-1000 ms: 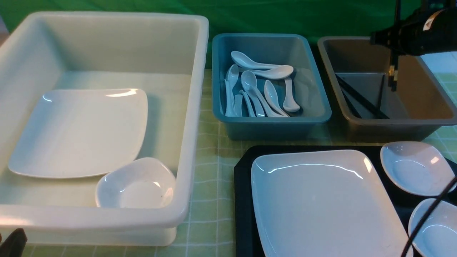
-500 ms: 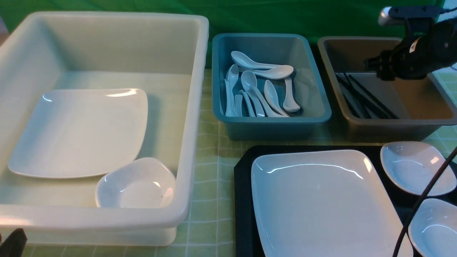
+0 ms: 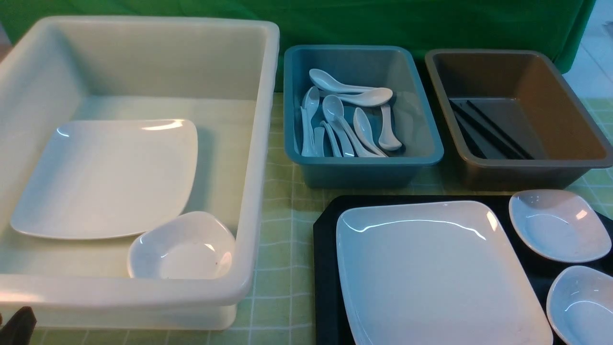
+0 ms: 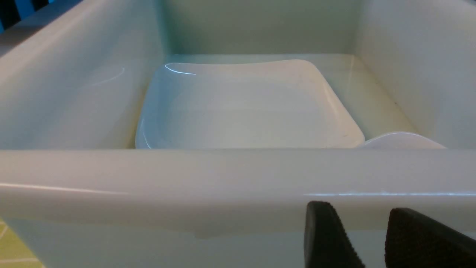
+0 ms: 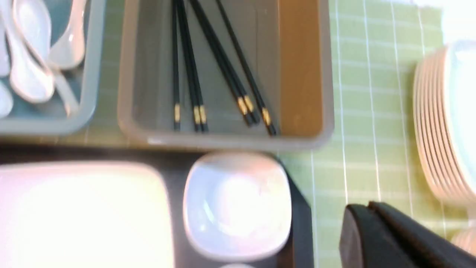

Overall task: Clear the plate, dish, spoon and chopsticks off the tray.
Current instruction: Use the left arm to grab a plate from the dinner plate

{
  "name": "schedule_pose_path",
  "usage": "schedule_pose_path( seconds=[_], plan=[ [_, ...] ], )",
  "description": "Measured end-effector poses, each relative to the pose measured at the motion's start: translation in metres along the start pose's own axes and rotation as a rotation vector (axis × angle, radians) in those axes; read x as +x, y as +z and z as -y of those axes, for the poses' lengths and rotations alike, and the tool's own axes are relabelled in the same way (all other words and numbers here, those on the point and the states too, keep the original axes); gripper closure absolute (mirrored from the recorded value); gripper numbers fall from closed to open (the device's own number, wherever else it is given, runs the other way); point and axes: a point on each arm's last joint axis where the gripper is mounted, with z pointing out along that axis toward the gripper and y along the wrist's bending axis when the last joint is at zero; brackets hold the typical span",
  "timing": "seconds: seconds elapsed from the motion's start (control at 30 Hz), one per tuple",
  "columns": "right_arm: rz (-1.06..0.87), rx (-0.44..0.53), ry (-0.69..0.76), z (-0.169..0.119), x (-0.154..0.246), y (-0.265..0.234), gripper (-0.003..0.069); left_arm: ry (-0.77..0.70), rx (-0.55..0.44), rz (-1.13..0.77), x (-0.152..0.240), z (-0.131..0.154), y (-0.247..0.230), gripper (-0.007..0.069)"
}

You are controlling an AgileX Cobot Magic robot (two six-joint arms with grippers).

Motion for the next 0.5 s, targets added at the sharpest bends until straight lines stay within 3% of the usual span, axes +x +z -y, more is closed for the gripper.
schedule_pose_path(
  seconds=[0.17, 0.37, 0.47, 0.5],
  plan=[
    [-0.019, -0.037, 0.016, 0.000, 0.039, -0.023, 0.0661, 0.033, -0.005, 0.000, 0.000, 0.000, 0.000, 0.0400],
    [-0.011, -0.052, 0.017, 0.001, 0.115, -0.040, 0.0660, 0.013, 0.000, 0.010, -0.001, 0.000, 0.000, 0.0400],
    [0.048, -0.057, 0.018, 0.001, 0.146, -0.041, 0.0659, -0.218, 0.036, 0.042, -0.004, 0.003, 0.000, 0.0400],
    [0.102, -0.061, 0.020, 0.000, 0.166, -0.040, 0.0659, -0.502, 0.077, 0.062, -0.007, 0.005, 0.000, 0.0400]
  ],
)
